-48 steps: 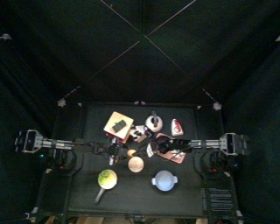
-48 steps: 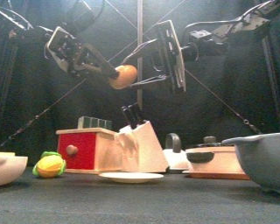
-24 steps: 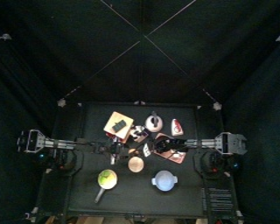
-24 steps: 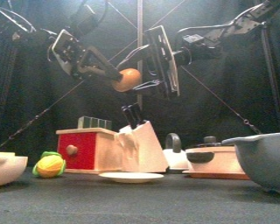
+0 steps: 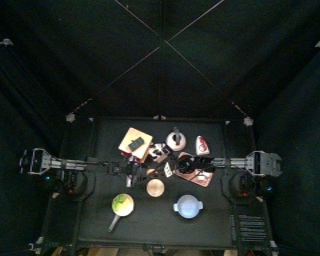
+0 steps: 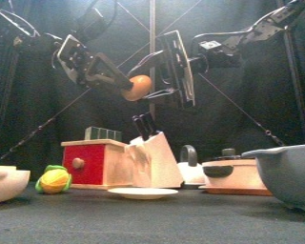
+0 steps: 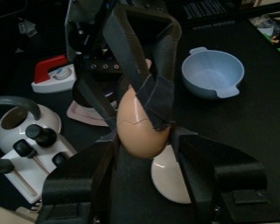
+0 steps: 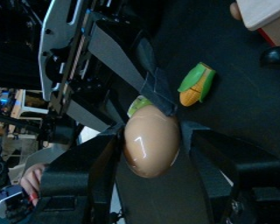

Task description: Remove egg shell

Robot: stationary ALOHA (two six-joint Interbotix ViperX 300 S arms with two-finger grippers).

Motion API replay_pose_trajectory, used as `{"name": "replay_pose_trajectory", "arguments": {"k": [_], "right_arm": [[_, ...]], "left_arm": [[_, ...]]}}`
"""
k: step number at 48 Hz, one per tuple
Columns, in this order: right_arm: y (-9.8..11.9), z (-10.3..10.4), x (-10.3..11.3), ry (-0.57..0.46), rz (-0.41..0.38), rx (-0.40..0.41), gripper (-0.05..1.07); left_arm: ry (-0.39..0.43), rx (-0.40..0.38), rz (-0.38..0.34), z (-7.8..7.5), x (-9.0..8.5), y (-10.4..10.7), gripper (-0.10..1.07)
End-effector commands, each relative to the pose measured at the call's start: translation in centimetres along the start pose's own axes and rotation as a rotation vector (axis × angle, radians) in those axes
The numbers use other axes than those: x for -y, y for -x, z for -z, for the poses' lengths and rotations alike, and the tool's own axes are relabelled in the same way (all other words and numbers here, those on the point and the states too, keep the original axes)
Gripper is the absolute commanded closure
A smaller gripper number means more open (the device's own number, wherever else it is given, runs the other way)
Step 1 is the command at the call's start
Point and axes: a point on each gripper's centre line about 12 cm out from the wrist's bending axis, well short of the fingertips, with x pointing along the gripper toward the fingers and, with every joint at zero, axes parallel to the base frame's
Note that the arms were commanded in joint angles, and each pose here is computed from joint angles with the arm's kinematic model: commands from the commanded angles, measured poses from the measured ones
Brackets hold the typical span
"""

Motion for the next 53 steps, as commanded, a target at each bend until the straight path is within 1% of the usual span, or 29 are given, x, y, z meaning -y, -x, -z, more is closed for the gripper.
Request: {"name": "replay_pose_trajectory", "arguments": {"k": [1, 11, 16, 22, 29, 35, 53], "right_arm": [[1.2, -0.7, -1.9, 0.016, -0.052, 0.026, 0.16], [1.3, -0.5, -1.6, 0.008, -0.047, 0.023, 0.17], [1.4, -0.5, -1.6, 0.008, -0.046, 0.022, 0.19], [1.3, -0.4, -1.6, 0.008, -0.048, 0.021, 0.25], [1.3, -0.4, -1.6, 0.007, -0.049, 0.02, 0.35], [1.6, -0.5, -1.9, 0.006, -0.064, 0.02, 0.4], [2.4, -0.1, -2.0, 0.004, -0.067, 0.02, 0.41]], "left_arm": [[0.004, 0.01, -0.015, -0.3, -0.5, 0.0, 0.3], [0.004, 0.009, -0.016, -0.3, -0.6, 0.0, 0.3], [0.004, 0.008, -0.015, -0.3, -0.5, 0.0, 0.3], [0.004, 0.008, -0.016, -0.2, -0.6, 0.0, 0.3], [0.004, 0.008, -0.015, -0.3, -0.5, 0.0, 0.3], [0.004, 0.004, -0.016, -0.1, -0.6, 0.1, 0.3], [0.0, -0.003, -0.02, 0.2, -0.7, 0.1, 0.3]]}}
